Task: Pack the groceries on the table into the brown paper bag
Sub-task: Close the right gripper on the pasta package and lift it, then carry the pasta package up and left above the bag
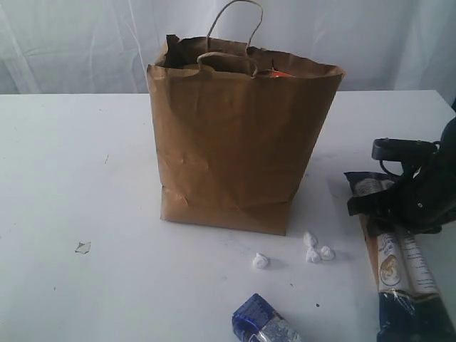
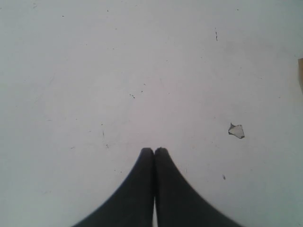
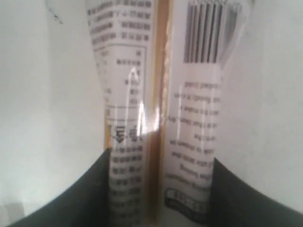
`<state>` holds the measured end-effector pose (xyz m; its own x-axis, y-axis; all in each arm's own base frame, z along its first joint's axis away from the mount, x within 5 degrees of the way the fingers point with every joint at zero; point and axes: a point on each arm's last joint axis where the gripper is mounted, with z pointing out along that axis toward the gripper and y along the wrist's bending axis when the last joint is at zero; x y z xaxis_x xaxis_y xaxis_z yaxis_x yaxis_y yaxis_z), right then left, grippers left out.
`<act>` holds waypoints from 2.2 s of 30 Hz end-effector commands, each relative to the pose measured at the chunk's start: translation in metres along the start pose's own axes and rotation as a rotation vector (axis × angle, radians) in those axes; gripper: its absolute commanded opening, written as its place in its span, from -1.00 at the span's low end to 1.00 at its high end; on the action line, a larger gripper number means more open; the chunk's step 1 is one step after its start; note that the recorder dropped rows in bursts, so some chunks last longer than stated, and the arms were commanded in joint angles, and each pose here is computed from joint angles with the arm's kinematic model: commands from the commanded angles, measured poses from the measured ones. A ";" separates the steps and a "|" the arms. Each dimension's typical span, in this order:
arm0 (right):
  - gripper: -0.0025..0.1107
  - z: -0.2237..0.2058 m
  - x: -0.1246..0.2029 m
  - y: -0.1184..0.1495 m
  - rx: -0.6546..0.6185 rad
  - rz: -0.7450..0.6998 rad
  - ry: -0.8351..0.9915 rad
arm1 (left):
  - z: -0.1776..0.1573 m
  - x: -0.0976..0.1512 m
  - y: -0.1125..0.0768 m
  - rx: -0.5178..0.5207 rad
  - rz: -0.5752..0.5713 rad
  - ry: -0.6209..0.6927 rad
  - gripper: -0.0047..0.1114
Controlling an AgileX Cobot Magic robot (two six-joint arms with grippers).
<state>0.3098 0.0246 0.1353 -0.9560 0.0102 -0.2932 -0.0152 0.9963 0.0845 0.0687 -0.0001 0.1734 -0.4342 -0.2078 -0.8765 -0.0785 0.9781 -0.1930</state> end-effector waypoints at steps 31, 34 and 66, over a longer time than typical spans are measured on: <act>-0.96 -0.076 -0.003 0.008 -0.034 -0.221 -0.043 | 0.000 0.004 0.001 -0.009 -0.009 0.031 -0.92; -0.96 -0.091 -0.005 0.010 -0.038 -0.232 -0.069 | 0.000 0.006 0.002 -0.019 -0.009 0.050 -0.92; -0.96 -0.225 -0.051 0.027 -0.065 -0.347 -0.285 | 0.000 0.008 0.003 -0.031 -0.006 0.073 -0.92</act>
<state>0.2989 0.0316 0.3419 -0.8144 -0.2746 -0.5112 -0.3278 0.9446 0.0149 0.0655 0.0018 0.1674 -0.4949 -0.2088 -0.8435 -0.1105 0.9780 -0.1772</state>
